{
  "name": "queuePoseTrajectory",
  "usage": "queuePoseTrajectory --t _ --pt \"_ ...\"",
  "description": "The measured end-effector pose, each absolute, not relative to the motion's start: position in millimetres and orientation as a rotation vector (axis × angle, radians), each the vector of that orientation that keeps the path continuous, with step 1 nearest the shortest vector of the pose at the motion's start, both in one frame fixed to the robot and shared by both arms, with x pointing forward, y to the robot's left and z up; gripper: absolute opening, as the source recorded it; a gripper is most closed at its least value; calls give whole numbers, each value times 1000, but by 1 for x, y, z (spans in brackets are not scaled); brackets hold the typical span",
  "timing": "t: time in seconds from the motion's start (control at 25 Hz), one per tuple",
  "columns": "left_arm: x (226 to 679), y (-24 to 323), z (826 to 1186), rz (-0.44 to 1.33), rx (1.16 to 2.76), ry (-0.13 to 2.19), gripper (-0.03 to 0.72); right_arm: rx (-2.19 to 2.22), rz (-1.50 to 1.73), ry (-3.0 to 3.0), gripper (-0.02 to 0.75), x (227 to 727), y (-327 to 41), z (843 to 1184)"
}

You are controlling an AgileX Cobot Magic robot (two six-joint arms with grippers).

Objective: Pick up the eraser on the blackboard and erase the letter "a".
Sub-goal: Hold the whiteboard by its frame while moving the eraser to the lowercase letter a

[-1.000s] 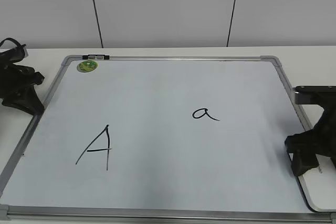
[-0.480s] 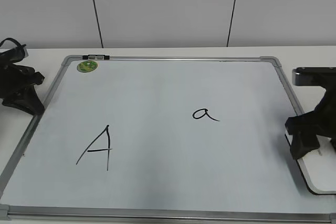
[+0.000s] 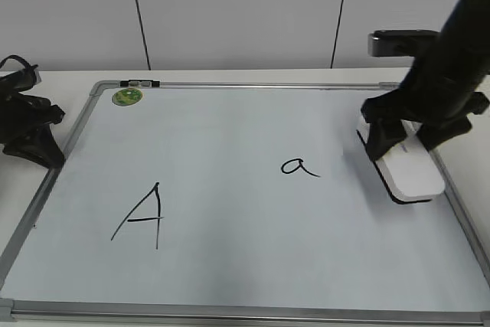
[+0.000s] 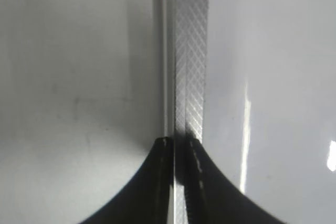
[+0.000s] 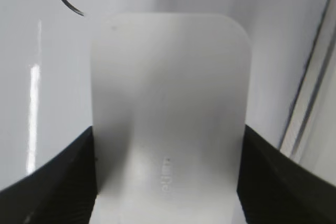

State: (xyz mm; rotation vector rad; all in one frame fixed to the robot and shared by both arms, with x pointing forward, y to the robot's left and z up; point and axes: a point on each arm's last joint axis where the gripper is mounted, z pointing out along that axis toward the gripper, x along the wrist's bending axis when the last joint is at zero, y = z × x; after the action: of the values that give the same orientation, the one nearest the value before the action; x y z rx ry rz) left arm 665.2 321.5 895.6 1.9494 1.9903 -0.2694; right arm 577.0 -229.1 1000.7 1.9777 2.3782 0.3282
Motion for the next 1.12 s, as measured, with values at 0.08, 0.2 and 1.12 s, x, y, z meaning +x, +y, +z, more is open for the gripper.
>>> queuePoseTrajectory --t 0.08,0.2,1.12 --pt "665 321 896 -269 1949 1990 29 1923 301 2424 530 592 -216 1001" --pt "665 321 896 -269 1949 1990 29 1880 266 2474 530 614 -200 995" --pt "665 321 896 -276 1947 1990 29 1622 91 2648 530 674 -135 930"
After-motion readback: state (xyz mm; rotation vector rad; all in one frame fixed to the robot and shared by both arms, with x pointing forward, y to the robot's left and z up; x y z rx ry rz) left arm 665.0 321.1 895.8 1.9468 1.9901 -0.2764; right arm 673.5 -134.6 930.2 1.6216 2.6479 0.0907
